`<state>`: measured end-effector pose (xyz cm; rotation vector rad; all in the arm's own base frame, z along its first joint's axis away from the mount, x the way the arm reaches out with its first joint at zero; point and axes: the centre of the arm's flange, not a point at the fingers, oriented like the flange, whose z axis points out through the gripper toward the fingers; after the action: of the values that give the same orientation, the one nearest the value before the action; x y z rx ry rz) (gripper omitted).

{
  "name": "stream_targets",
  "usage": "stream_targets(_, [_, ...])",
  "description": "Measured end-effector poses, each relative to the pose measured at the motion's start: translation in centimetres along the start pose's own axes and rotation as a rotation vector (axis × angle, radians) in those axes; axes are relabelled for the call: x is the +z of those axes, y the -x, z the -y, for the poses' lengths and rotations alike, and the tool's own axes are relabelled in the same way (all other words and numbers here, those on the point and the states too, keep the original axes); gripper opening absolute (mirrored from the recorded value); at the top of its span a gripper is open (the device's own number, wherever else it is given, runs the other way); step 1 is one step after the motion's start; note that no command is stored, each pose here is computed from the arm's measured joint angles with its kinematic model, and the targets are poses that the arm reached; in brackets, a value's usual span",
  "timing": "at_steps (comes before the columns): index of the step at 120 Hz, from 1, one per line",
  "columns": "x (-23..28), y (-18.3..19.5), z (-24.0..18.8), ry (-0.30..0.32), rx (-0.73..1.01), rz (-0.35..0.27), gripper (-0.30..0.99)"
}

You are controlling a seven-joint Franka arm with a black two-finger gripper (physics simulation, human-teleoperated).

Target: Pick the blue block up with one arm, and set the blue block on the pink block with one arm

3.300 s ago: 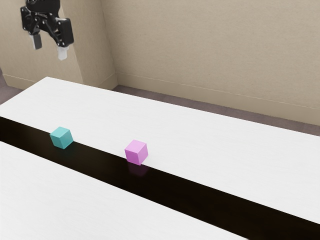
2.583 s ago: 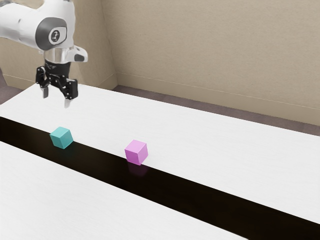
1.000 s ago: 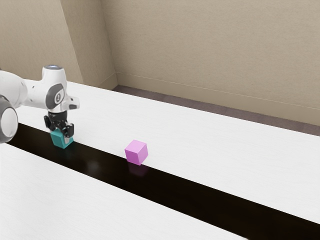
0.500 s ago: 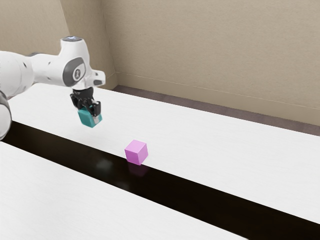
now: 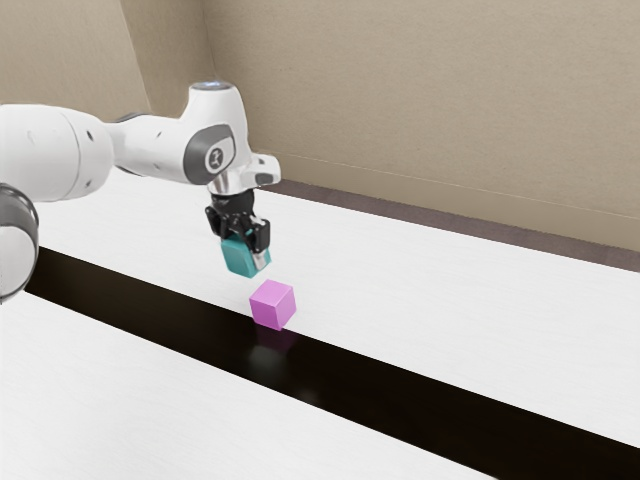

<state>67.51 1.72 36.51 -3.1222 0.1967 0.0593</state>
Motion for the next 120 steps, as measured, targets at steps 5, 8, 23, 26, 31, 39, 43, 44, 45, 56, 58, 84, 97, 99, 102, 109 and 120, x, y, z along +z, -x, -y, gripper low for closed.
stream_targets(5, [0.2,-0.2,-0.8,0.000,0.004,0.003,0.33])
stream_targets(8, [0.3,-0.2,-1.2,0.000,0.006,0.005,0.33])
stream_targets(23, [1.5,-0.4,-2.2,0.001,0.000,0.025,0.32])
stream_targets(26, [1.9,-0.5,-2.4,0.001,0.000,0.030,0.32])
stream_targets(31, [2.3,-0.6,-2.8,0.001,-0.001,0.036,0.32])
stream_targets(39, [2.8,-0.8,-3.0,0.001,-0.006,0.041,0.31])
stream_targets(43, [3.0,-0.9,-3.1,0.000,-0.009,0.043,0.31])
stream_targets(44, [3.0,-0.9,-3.1,0.001,-0.010,0.043,0.31])
stream_targets(45, [3.1,-0.9,-3.1,0.001,-0.011,0.044,0.31])
stream_targets(56, [3.6,-1.2,-3.5,0.000,-0.015,0.048,0.32])
stream_targets(58, [3.7,-1.2,-3.7,-0.001,-0.012,0.049,0.36])
stream_targets(84, [3.5,-1.3,-4.5,0.002,-0.010,0.048,0.56])
stream_targets(97, [1.0,-1.1,-4.3,-0.021,-0.002,0.022,0.61])
stream_targets(99, [0.4,-1.1,-4.3,-0.026,0.000,0.017,0.62])
stream_targets(102, [-0.6,-1.0,-4.2,-0.033,0.003,0.009,0.63])
stream_targets(109, [-3.4,-0.5,-4.7,-0.057,0.021,-0.011,0.64])
stream_targets(120, [-11.0,1.5,-5.4,-0.090,0.043,-0.076,0.66])
